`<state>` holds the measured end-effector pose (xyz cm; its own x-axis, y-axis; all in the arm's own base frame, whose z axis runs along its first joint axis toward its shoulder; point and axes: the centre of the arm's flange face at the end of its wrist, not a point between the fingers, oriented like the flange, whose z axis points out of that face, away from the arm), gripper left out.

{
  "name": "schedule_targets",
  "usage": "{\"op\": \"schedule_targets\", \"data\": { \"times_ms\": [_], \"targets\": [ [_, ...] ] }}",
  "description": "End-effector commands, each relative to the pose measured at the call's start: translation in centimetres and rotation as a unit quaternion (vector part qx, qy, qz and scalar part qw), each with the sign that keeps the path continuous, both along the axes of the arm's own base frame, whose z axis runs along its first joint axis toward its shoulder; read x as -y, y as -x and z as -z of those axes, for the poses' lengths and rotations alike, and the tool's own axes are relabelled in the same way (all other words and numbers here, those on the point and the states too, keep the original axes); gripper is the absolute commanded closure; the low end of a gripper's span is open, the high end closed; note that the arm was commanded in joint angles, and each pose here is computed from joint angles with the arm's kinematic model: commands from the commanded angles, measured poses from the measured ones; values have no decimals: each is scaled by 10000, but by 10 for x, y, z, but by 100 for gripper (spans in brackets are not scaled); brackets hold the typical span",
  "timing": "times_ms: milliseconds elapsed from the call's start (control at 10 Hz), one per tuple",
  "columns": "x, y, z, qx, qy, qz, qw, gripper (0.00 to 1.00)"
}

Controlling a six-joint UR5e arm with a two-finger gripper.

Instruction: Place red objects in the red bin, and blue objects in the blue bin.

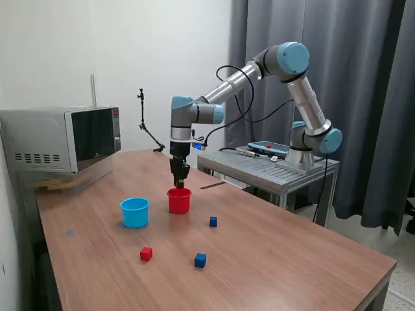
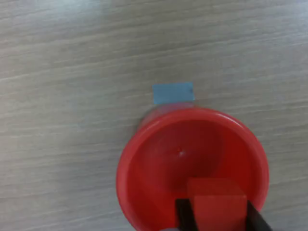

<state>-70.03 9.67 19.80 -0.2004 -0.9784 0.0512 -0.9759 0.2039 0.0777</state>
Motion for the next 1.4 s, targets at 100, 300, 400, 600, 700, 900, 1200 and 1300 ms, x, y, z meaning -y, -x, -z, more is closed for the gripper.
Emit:
{"op": "schedule_targets", "data": {
  "times_ms": [100, 300, 400, 600, 700, 900, 1200, 1300],
  "targets": [
    [0, -2, 3, 30, 29, 11, 10000, 100],
    [-1, -2, 3, 33, 22, 19, 10000, 100],
    [-2, -2, 3, 28, 13, 28, 10000, 0],
    [-1, -2, 2, 26, -4, 21, 10000, 0],
    [-1, -2, 2, 24, 3, 28, 10000, 0],
    [-1, -1, 1, 17, 1, 28, 10000, 0],
    [0, 0, -1, -2, -14, 21, 10000, 0],
    [0, 1, -4, -12, -34, 7, 10000, 0]
  ]
}}
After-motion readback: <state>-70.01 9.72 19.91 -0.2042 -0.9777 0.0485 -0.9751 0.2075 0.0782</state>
